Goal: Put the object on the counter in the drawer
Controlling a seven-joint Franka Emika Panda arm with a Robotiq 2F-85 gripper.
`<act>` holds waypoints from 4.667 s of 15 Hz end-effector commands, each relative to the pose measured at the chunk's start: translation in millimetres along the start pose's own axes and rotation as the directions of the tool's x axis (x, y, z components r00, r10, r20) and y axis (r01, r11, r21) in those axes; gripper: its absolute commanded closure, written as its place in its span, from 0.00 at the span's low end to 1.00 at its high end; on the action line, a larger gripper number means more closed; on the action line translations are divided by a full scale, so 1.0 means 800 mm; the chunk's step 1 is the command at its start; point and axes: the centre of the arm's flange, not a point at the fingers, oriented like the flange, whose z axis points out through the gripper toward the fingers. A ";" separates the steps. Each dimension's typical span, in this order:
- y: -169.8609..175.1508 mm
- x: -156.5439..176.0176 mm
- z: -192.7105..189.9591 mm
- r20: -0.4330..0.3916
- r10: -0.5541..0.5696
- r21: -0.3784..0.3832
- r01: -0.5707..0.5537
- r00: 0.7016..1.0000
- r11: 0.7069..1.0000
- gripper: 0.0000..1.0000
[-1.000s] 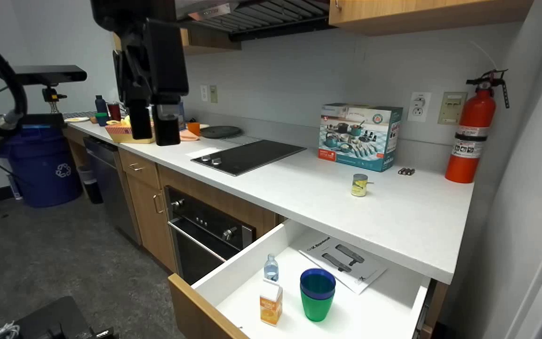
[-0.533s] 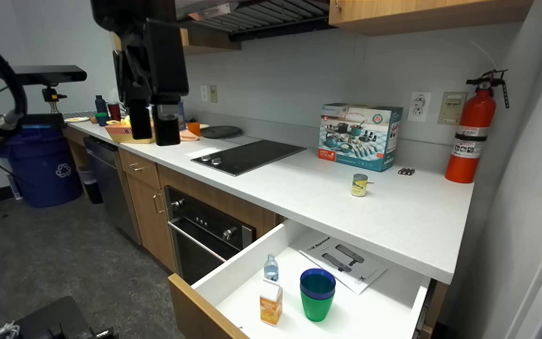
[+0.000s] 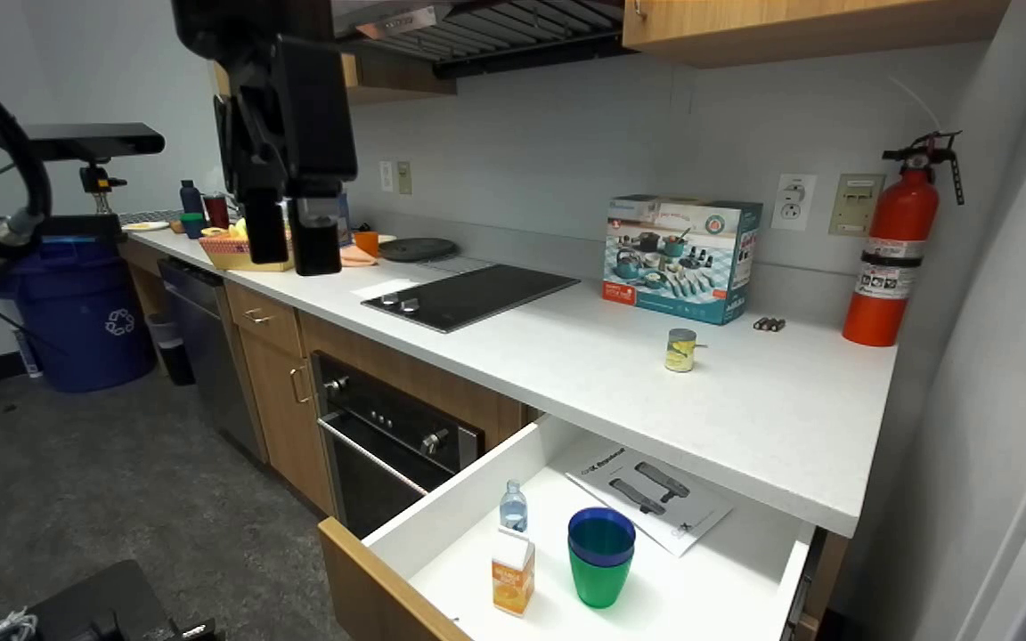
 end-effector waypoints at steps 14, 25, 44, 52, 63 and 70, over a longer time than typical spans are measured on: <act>-0.010 0.107 0.025 -0.155 0.092 0.019 -0.090 0.984 0.996 0.00; -0.012 0.245 0.068 -0.192 0.193 0.009 -0.195 0.962 0.981 0.00; -0.024 0.279 0.083 -0.273 0.144 0.021 -0.144 0.951 0.989 0.00; -0.057 0.379 0.118 -0.349 0.090 0.022 -0.088 0.933 0.996 0.00; -0.082 0.464 0.141 -0.372 0.089 0.025 -0.085 0.924 0.996 0.00; -0.082 0.484 0.141 -0.376 0.091 0.021 -0.089 0.922 0.996 0.00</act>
